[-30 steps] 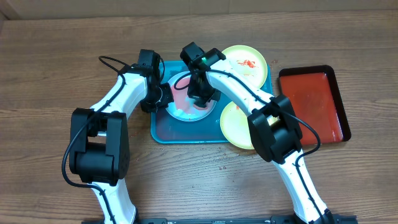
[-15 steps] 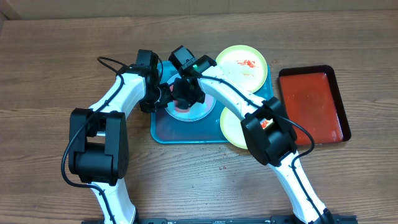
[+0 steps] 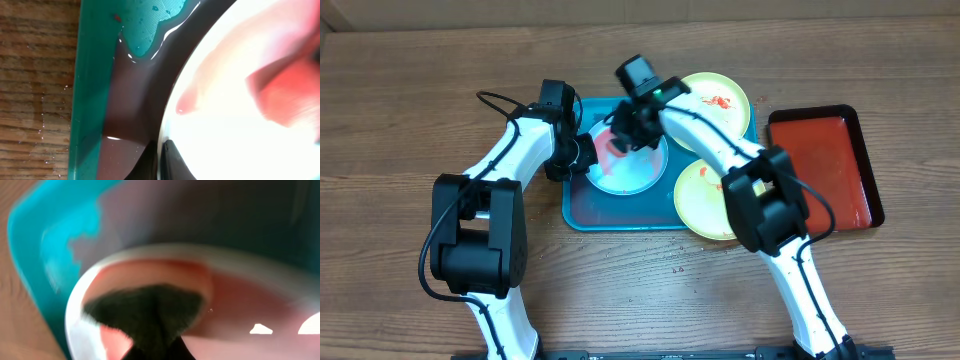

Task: Clean dirty plates on tray and stack at the side
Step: 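Scrub the white plate with the sponge while the left gripper holds it, then lift the white plate with the left gripper, tilting it up off the tray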

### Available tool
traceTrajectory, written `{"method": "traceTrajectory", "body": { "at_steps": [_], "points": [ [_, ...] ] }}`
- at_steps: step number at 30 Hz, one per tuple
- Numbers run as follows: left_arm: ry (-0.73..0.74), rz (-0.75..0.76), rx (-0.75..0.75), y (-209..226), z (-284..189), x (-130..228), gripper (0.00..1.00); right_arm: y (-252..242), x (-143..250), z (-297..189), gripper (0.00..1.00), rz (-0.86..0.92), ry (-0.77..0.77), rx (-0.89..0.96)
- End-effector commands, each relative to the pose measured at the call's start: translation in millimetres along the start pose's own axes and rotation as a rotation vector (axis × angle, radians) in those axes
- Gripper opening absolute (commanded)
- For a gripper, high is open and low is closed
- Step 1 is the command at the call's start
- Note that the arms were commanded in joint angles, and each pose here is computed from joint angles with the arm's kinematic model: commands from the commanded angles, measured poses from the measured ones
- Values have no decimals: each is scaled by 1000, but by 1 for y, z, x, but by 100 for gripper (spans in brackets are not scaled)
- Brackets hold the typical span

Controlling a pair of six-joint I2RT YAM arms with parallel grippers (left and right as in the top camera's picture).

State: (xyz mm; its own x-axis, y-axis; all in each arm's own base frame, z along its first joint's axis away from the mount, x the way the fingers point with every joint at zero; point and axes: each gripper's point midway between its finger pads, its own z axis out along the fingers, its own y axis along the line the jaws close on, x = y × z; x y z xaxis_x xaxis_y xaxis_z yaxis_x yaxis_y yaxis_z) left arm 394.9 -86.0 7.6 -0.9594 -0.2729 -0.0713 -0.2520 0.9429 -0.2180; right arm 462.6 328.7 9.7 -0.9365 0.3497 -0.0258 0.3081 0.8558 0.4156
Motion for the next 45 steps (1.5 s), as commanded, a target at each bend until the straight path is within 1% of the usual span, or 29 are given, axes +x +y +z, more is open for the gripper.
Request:
{"method": "traceTrajectory", "body": {
  "at_steps": [1, 4, 8, 13, 15, 19, 22, 24, 28, 31, 35, 39, 45],
  "points": [
    [58, 5, -11, 2, 13, 17, 4, -64, -24, 18, 4, 91, -21, 155],
    [57, 5, -10, 1, 13, 17, 4, -83, -22, 12, 4, 83, 18, 209],
    [53, 6, -9, 1, 13, 16, 4, -104, 0, 5, 4, 61, 115, 292],
    [45, 7, -8, 1, 13, 14, 4, -101, 45, 0, 4, -21, 294, 295],
    [43, 9, -9, 1, 13, 13, 4, -89, 63, -1, 4, -91, 378, 232],
    [26, 62, 5, -2, 13, 9, 4, -57, 102, -12, 4, -270, 567, 6],
    [13, 119, 11, -4, 12, 5, 4, -46, 113, -29, 4, -337, 619, -77],
    [5, 158, 14, -6, 9, 2, 4, -43, 110, -44, 4, -367, 605, -93],
    [-38, 220, 27, -14, -5, -9, 4, -26, 90, -90, 4, -432, 510, -166],
    [-86, 230, 23, -17, -21, -18, 4, -17, 72, -128, 4, -452, 420, -213],
    [-142, 231, -30, -12, -42, -27, 4, -14, 51, -175, 4, -466, 310, -260],
    [-205, 229, -102, -2, -71, -30, 4, -24, 29, -213, 4, -456, 200, -254],
    [-342, 250, -174, 2, -131, -31, 4, -50, -1, -244, 4, -407, 89, -204]
  ]
}}
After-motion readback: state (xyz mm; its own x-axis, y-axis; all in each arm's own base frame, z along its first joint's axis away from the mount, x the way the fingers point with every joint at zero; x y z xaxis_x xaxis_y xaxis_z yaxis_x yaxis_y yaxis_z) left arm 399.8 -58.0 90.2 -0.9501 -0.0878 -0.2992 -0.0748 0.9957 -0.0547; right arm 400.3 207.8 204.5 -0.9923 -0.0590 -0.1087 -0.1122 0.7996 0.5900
